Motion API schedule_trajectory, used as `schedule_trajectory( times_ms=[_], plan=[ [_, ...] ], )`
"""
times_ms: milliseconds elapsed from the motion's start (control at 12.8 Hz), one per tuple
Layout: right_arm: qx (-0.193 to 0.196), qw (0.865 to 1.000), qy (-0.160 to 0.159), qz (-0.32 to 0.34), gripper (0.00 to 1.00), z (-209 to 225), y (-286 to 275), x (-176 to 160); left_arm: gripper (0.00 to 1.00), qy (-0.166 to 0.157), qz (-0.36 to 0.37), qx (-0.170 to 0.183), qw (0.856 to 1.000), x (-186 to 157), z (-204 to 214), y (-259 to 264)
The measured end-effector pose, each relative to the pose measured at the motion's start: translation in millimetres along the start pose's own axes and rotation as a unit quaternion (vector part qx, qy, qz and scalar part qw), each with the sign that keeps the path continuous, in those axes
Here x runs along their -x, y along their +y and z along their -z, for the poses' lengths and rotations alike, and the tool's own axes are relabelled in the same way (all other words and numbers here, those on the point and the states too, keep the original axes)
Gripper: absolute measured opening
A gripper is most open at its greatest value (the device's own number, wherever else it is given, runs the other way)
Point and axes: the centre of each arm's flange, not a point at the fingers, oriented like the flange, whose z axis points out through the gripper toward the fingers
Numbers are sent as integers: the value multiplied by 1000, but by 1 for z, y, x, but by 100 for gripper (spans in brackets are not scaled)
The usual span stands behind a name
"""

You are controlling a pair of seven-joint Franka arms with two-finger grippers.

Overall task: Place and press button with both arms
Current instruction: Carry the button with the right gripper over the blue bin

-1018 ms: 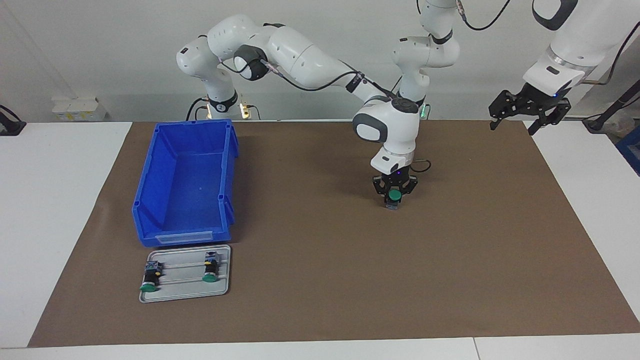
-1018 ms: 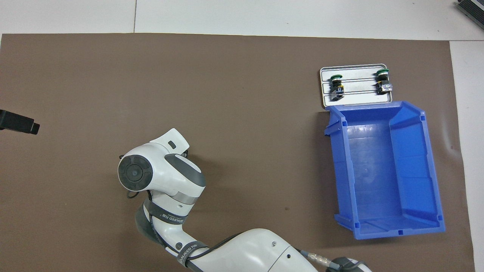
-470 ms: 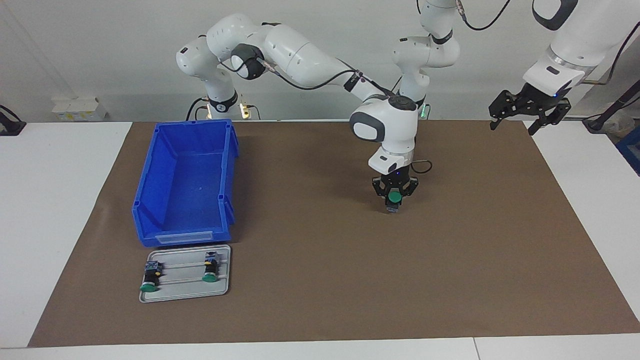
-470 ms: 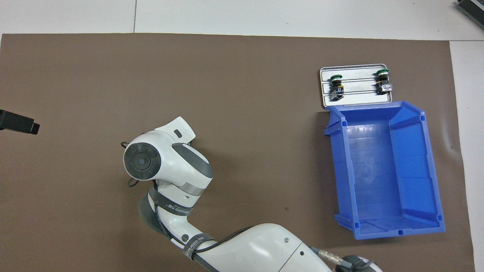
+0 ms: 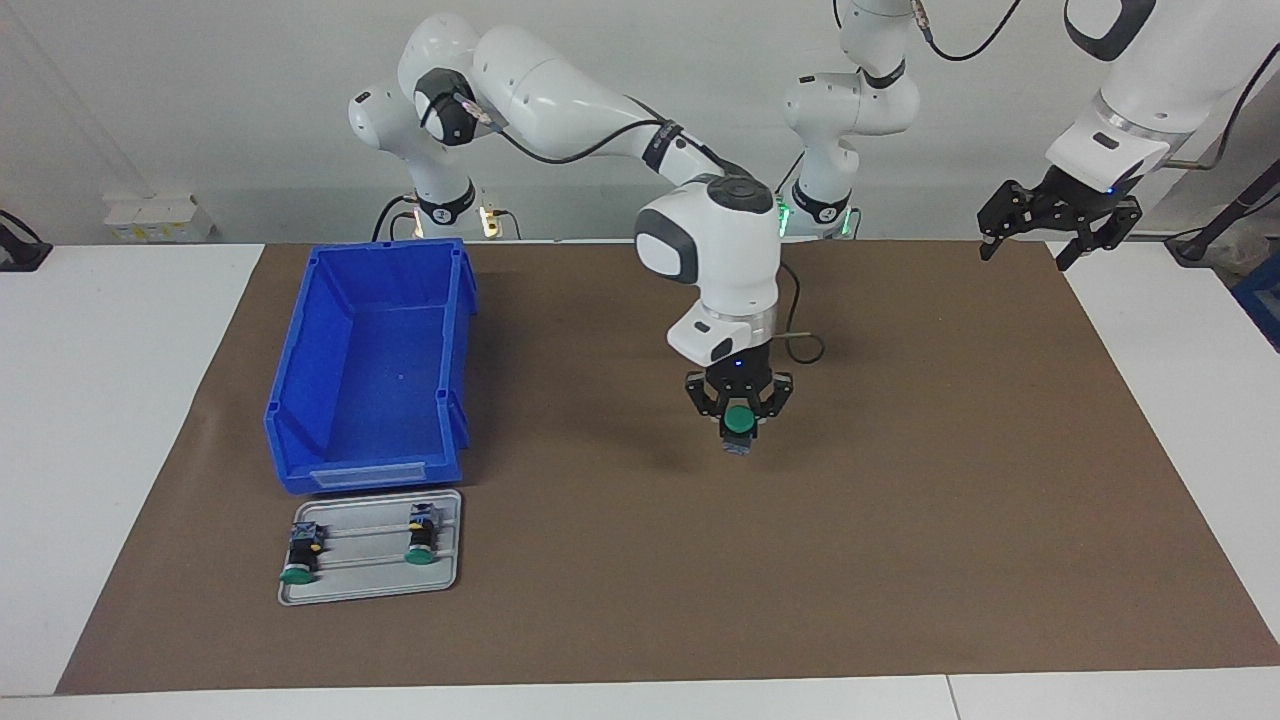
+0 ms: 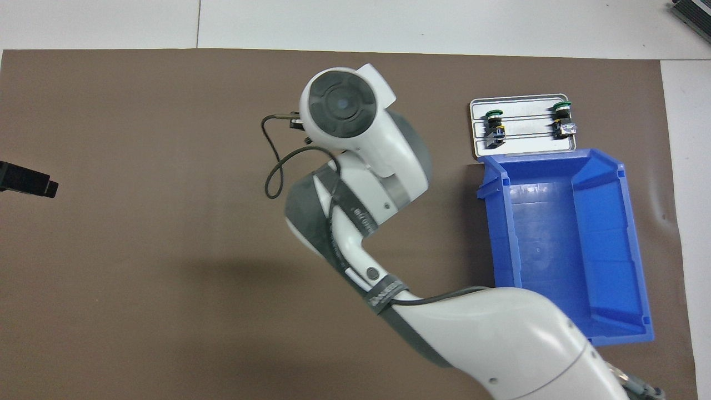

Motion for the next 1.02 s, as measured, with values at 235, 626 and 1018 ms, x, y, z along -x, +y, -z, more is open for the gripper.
schedule_trajectory(
  times_ms=[235, 626, 1018],
  plan=[
    [29, 999, -22, 10, 41, 43, 126, -50, 100, 0, 0, 0, 1000, 0, 0, 0],
    [49, 998, -28, 14, 41, 58, 284, -29, 100, 0, 0, 0, 1000, 0, 0, 0],
    [29, 997, -75, 4, 41, 44, 362, 31, 100, 0, 0, 0, 1000, 0, 0, 0]
  ],
)
